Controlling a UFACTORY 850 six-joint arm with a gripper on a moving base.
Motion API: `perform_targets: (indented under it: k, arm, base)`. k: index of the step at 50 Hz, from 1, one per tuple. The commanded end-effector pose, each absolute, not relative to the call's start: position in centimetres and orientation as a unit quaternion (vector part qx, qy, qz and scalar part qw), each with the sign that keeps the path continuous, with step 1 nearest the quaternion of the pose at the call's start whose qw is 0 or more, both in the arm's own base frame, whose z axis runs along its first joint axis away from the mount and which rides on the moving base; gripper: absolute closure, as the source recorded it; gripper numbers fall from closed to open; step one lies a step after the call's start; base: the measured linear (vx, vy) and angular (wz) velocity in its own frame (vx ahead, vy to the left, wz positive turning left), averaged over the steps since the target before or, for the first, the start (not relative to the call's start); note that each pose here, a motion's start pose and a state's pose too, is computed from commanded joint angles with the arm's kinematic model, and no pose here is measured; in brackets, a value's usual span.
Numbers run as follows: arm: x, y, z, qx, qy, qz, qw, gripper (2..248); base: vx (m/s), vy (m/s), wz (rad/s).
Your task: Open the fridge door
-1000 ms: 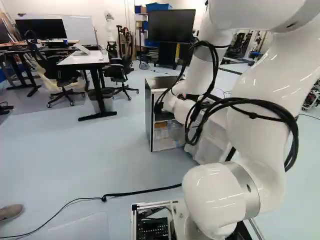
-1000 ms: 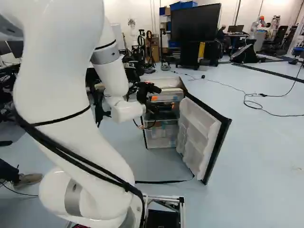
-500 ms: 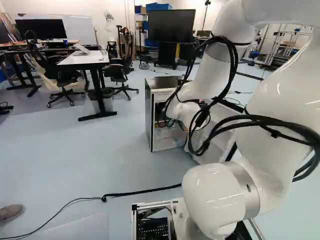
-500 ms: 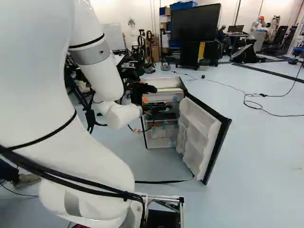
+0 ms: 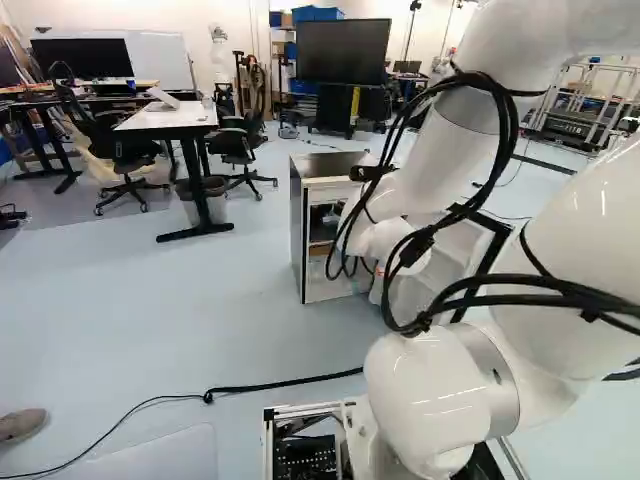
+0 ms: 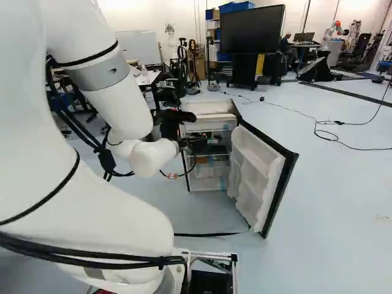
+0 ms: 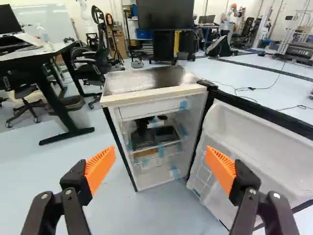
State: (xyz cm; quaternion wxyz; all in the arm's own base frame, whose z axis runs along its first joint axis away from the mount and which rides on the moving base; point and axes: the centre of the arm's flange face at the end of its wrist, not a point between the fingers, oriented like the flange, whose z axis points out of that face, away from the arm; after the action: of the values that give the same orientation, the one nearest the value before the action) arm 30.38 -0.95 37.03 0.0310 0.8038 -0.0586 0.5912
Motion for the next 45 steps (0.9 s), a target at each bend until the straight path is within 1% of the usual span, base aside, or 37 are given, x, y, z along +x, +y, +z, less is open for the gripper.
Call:
perform_targets:
  k: [24, 45]
  arm:
    - [28.0, -0.3, 36.8, 0.811, -0.017, 0.584, 0.008, 3]
    - [27.1, 0.0, 36.6, 0.814, -0.001, 0.581, 0.001, 3]
  base:
    - [0.0, 0.0, 0.0]
    - [0.0, 0.0, 0.0]
